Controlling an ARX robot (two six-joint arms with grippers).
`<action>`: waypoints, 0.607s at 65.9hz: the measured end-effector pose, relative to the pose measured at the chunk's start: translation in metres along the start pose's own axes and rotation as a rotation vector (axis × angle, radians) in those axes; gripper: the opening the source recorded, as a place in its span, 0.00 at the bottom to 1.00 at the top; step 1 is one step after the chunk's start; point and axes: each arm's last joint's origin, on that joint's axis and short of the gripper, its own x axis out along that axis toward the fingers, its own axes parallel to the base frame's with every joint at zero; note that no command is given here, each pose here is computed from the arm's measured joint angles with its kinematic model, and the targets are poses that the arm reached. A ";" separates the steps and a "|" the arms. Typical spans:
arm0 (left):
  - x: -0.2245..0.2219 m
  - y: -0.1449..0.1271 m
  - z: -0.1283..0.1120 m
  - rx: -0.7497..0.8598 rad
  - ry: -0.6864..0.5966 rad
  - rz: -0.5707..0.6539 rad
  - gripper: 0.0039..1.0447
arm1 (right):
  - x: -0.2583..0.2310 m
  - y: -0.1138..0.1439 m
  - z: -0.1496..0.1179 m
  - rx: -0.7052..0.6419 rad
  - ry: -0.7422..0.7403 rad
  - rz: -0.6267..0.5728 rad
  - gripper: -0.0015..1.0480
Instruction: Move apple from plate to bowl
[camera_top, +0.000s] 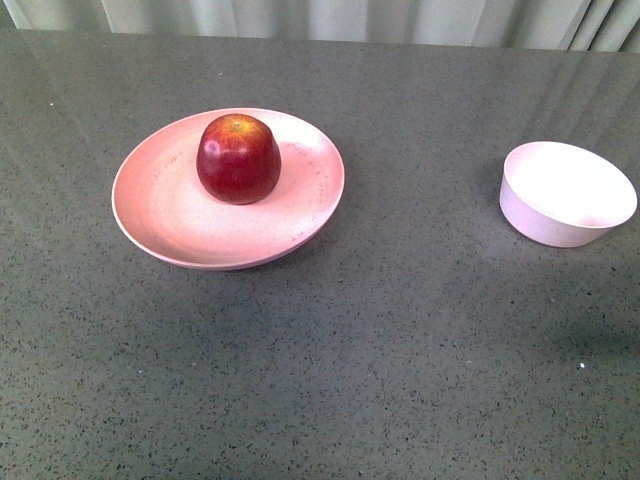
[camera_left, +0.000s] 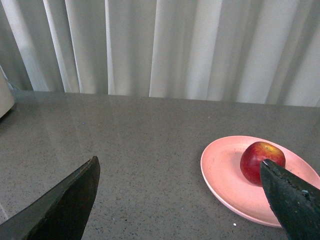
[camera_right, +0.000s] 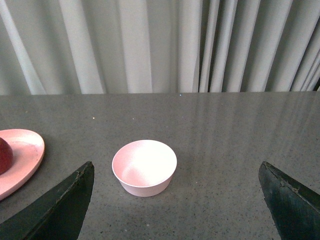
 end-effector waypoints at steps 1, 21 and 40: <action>0.000 0.000 0.000 0.000 0.000 0.000 0.92 | 0.000 0.000 0.000 0.000 0.000 0.000 0.91; 0.000 0.000 0.000 0.000 0.000 0.000 0.92 | 0.000 0.000 0.000 0.000 0.000 0.000 0.91; 0.000 0.000 0.000 0.000 0.000 0.000 0.92 | 0.000 0.000 0.000 0.000 0.000 0.000 0.91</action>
